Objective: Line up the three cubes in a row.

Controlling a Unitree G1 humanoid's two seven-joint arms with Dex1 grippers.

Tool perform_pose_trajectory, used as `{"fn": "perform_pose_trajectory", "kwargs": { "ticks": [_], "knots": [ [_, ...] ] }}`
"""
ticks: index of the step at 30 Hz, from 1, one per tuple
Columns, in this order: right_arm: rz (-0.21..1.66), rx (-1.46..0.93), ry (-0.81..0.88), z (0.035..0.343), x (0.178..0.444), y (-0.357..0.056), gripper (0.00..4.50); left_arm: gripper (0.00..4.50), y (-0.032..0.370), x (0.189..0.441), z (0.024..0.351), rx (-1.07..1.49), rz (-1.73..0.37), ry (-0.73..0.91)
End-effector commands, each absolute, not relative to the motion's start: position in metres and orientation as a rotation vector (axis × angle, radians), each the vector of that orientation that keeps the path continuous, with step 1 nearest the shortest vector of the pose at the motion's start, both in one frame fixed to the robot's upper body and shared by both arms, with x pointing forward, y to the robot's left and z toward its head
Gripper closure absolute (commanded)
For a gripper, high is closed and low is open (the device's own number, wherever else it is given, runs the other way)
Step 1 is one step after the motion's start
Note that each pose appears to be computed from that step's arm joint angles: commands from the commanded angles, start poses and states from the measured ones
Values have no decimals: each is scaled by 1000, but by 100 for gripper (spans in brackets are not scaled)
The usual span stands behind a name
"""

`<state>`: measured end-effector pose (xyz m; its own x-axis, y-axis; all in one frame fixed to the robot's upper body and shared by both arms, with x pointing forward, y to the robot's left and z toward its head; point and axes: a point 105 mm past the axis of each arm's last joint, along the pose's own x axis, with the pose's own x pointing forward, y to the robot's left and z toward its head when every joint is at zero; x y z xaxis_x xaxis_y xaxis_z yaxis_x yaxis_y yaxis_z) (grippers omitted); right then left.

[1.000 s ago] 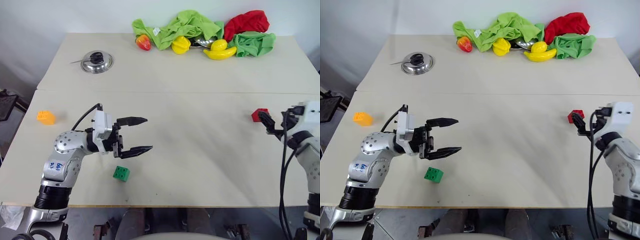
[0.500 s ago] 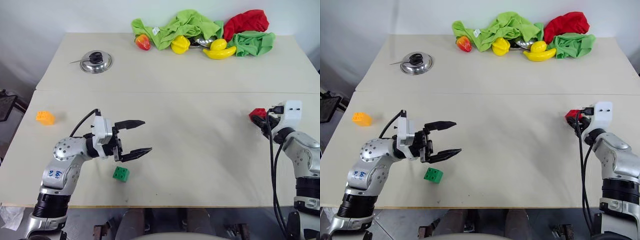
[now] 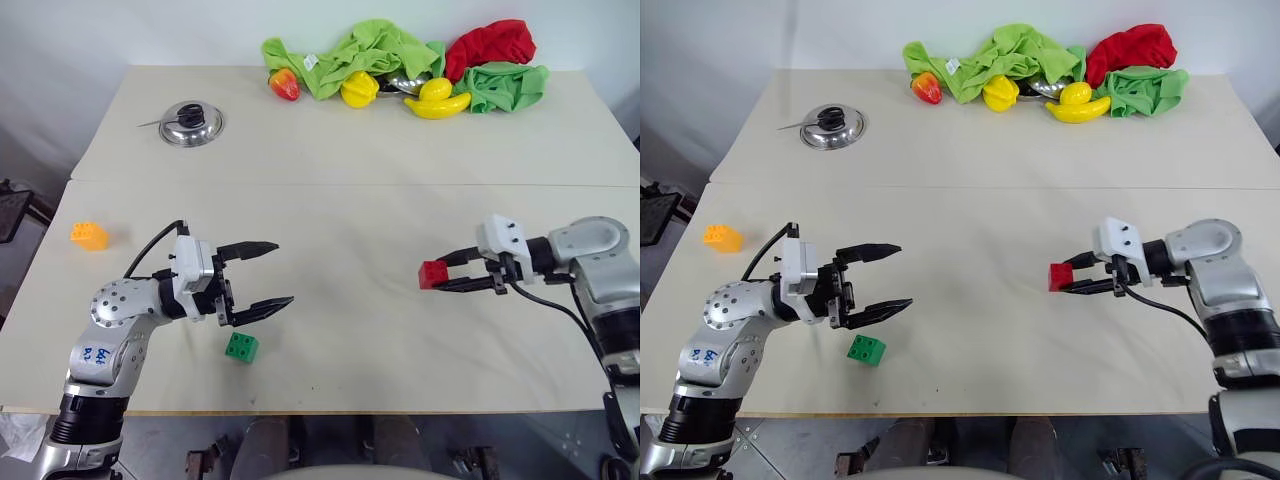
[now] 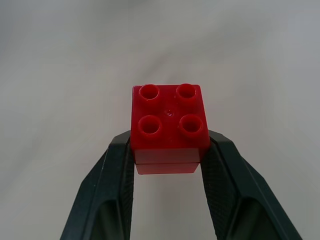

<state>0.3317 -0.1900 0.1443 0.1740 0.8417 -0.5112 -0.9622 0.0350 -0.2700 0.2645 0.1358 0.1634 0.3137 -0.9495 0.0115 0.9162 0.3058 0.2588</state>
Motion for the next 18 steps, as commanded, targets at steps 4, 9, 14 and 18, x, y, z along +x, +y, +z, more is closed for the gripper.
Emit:
{"fn": "perform_pose_trajectory", "kwargs": {
  "ticks": [4, 9, 14, 18],
  "knots": [
    [1484, -646, 241, 134, 333, -189, 303, 0, 144, 260, 173, 249, -1227, -188],
    [1458, -648, 271, 131, 338, -192, 303, 0, 149, 262, 174, 248, -1210, -184],
    [1445, -674, 156, 148, 336, -195, 107, 0, 156, 262, 171, 242, -1185, -164],
    [1426, -652, -14, 175, 325, -201, 2, 0, 181, 261, 168, 220, -1091, -131]
  ]
}}
